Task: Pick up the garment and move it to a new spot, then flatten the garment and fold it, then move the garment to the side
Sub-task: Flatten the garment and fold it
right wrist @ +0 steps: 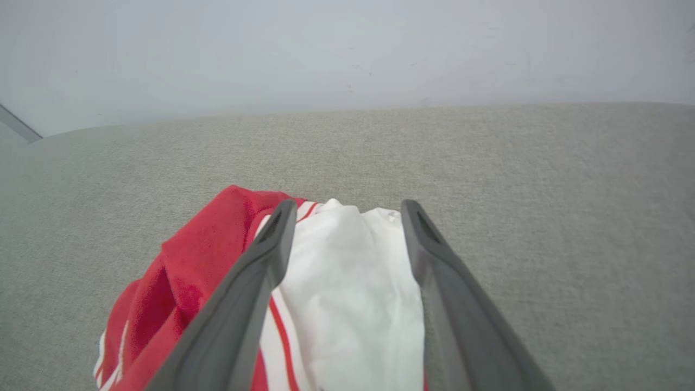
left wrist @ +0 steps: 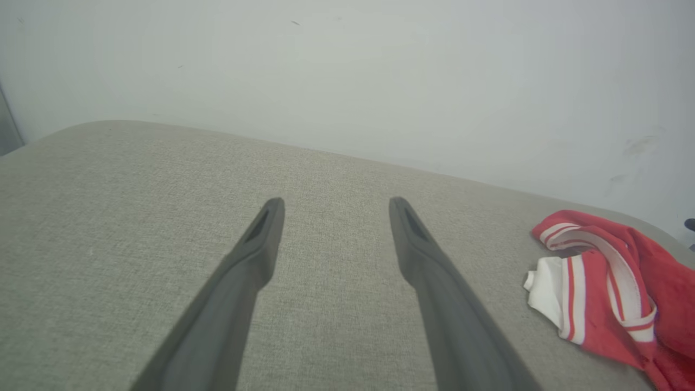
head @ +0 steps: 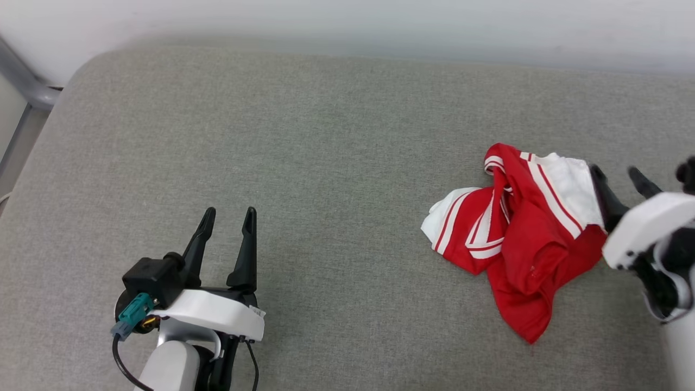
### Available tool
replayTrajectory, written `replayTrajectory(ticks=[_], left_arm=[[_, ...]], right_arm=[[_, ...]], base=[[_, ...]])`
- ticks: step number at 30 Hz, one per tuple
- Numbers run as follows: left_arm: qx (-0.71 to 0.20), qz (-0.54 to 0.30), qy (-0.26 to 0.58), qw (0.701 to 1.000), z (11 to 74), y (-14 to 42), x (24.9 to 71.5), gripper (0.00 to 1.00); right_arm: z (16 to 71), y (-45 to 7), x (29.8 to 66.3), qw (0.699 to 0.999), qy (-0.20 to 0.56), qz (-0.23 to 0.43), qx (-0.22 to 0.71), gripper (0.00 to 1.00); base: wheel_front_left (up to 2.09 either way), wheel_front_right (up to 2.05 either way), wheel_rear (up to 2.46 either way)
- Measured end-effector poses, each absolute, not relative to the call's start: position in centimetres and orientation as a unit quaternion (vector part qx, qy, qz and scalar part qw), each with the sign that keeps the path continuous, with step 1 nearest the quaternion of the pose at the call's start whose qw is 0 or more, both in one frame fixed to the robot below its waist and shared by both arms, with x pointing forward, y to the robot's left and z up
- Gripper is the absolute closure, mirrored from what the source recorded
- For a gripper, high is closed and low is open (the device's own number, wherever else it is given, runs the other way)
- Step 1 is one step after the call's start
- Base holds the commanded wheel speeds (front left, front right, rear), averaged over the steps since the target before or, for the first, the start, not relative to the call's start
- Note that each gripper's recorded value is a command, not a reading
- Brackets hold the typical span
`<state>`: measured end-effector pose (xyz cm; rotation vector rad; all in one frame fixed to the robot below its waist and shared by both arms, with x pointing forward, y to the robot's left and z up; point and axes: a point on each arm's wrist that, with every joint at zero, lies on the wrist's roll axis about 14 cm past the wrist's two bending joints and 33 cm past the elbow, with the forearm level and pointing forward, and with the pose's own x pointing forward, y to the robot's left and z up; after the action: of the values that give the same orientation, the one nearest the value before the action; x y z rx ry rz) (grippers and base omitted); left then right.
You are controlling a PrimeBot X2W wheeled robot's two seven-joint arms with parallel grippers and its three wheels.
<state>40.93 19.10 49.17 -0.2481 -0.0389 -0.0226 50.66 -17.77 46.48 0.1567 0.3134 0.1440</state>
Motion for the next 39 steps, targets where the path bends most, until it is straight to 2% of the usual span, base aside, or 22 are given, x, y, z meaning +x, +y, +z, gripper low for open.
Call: replayTrajectory(ticks=[5, 9, 19, 26, 27, 28, 30, 34, 39], left_arm=[[-0.124, -0.018, -0.023, 0.992, 49.4, 18.7, 41.1, 0.00], [-0.124, -0.020, -0.016, 0.992, 48.9, 18.5, 41.4, 0.00], [-0.122, -0.014, -0.004, 0.992, 47.5, 19.2, 42.9, 0.00], [-0.118, 0.004, 0.002, 0.993, 46.7, 20.5, 43.6, 0.00], [-0.118, 0.004, 0.003, 0.993, 46.6, 20.5, 43.6, 0.00], [-0.119, 0.005, 0.003, 0.993, 46.6, 20.5, 43.6, 0.00], [-0.121, 0.006, 0.001, 0.993, 46.7, 20.5, 43.7, 0.00], [-0.121, 0.004, -0.006, 0.993, 47.2, 20.4, 43.8, 0.00], [-0.122, -0.006, -0.014, 0.992, 48.0, 19.7, 43.4, 0.00]], right_arm=[[44.4, -21.8, 48.7, 0.969, 0.231, 0.021, 0.083, 0.00], [43.1, -23.4, 48.3, 0.953, 0.292, 0.005, 0.079, 0.00], [40.6, -19.9, 51.4, 0.924, 0.377, 0.052, 0.044, 0.00], [36.1, -17.5, 50.8, 0.879, 0.469, 0.083, 0.030, 0.00], [35.9, -17.4, 50.7, 0.875, 0.476, 0.084, 0.030, 0.13], [35.8, -17.5, 50.5, 0.872, 0.482, 0.083, 0.031, 0.58], [36.0, -17.4, 50.4, 0.871, 0.484, 0.085, 0.032, 1.00], [37.9, -17.6, 51.0, 0.888, 0.450, 0.084, 0.036, 1.00], [44.1, -20.7, 52.9, 0.938, 0.341, 0.052, 0.036, 1.00]], base=[[0.00, 0.00, 0.00], [0.00, 0.00, 0.00], [0.00, 0.00, 0.00], [0.00, 0.00, 0.00], [0.00, 0.00, 0.00], [0.00, 0.00, 0.00], [0.00, 0.00, 0.00], [0.00, 0.00, 0.00], [0.00, 0.00, 0.00]])
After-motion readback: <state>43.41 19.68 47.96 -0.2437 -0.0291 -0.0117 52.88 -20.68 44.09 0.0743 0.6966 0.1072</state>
